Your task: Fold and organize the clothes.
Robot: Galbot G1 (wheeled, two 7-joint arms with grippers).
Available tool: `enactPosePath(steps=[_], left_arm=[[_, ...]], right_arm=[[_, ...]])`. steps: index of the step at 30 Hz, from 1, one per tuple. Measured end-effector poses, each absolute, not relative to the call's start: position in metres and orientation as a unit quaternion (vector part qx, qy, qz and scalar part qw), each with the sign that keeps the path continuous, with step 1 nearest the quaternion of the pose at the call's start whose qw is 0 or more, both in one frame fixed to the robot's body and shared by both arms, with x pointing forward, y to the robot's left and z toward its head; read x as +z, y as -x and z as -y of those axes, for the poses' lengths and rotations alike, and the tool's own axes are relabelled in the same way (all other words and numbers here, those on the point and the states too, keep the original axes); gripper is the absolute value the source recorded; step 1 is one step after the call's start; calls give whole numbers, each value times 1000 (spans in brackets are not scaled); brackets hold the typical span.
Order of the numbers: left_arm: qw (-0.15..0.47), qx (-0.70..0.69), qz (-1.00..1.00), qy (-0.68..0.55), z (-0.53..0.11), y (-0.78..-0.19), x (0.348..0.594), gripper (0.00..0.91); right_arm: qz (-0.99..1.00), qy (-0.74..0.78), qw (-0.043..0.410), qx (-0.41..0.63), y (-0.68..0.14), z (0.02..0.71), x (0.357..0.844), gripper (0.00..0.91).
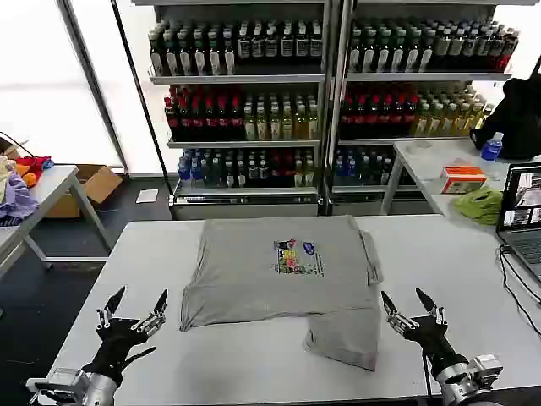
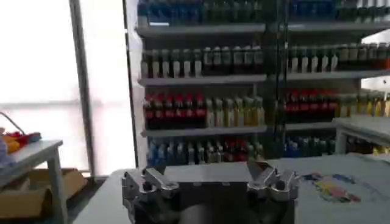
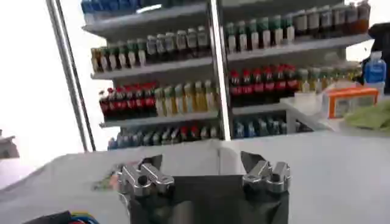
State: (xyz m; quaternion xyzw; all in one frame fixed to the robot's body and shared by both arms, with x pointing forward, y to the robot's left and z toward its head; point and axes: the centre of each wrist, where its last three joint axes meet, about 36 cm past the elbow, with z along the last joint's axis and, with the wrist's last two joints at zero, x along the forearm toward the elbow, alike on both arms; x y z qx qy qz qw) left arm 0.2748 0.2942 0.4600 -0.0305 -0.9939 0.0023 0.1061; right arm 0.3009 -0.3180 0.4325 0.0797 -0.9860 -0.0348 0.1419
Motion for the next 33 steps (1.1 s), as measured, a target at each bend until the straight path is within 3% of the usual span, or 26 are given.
enactPosePath(steps=[11,24,26,29,31,32,33], left_arm=[[209,14,975,72,-283,-291,455,907],[268,18,958,95,-278,-313,434,907],[274,19,957,97,-278,-317,431,907],[280,20,955,99,-277,-322,425,907],[284,22,953,100,-277,-325,421,907],[285,22,953,100,-276,-327,419,907],[286,22,953,100,-276,-329,417,907]], right_arm=[[969,-81,234,-7,-288,286,430,907],[955,-77,287,-7,-271,263,422,897],[954,-76,290,-8,-270,261,420,766],[952,-78,295,-9,-270,258,420,665],[951,-78,298,-9,-270,257,419,524],[951,-78,299,-9,-270,257,419,363],[951,-77,300,-8,-270,256,418,363]])
